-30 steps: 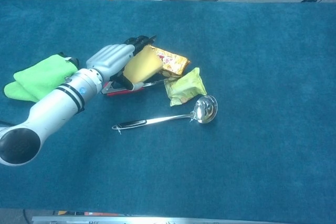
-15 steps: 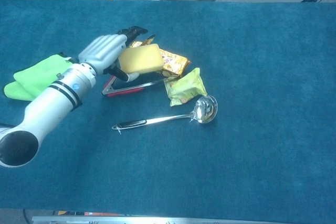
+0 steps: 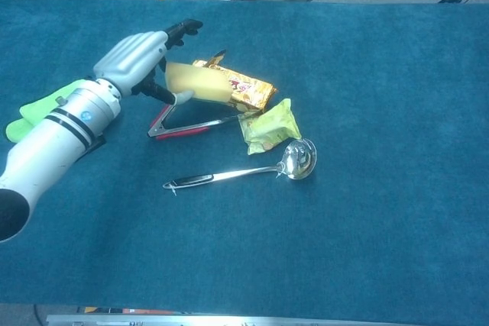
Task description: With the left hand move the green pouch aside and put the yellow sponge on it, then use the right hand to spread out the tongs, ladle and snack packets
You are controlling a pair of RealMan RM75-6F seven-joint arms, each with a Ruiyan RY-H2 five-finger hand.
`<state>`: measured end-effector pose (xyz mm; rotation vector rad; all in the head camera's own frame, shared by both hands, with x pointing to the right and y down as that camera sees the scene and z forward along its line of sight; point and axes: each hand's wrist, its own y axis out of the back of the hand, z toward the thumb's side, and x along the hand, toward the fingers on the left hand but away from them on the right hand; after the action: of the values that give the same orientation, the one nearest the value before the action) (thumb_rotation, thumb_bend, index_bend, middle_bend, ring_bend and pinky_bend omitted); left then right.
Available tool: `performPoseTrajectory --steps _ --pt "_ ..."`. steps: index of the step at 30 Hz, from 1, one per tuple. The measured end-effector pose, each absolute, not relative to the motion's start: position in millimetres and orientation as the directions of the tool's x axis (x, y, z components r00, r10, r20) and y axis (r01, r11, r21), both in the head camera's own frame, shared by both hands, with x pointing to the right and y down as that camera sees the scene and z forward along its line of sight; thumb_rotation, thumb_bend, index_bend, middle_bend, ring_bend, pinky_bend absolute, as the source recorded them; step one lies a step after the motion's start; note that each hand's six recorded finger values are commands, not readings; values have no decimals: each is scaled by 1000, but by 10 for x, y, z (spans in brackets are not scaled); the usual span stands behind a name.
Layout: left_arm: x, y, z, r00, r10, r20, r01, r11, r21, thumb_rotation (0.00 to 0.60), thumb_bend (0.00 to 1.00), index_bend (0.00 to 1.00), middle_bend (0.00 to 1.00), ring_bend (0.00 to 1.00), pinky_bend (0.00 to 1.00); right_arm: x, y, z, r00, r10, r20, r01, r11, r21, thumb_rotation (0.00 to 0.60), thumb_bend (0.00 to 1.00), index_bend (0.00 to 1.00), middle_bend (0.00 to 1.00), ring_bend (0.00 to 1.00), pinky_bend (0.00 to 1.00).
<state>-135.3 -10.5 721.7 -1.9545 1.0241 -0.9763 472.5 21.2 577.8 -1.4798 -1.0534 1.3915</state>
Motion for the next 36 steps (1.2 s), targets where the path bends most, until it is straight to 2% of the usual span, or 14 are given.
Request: performPoseTrajectory --steps 3,11,19,29,36 --pt "-1379 -84 7175 406 -869 282 -349 -433 -831 600 265 81 187 263 494 4712 210 5778 39 952 -304 36 -305 -952 600 121 26 268 221 410" --pt "-1501 -57 7006 416 -874 253 -379 -419 -825 600 265 98 212 265 504 4683 198 5783 44 951 -305 35 -307 -951 600 121 26 268 221 410" --pt "-1826 -36 6829 397 -884 247 -355 -396 -847 600 265 98 211 266 505 4654 186 5785 54 951 -303 35 -305 -952 600 121 26 268 221 410" --pt "-2516 128 6706 332 -894 301 -221 -384 -897 600 265 98 206 255 502 4610 181 5791 68 951 -302 36 -305 -952 600 121 26 268 221 410" --pt "-2949 244 6719 243 -908 340 -165 -384 -908 600 265 98 198 236 483 4531 164 5802 94 948 -305 31 -309 -951 600 121 26 268 221 410"
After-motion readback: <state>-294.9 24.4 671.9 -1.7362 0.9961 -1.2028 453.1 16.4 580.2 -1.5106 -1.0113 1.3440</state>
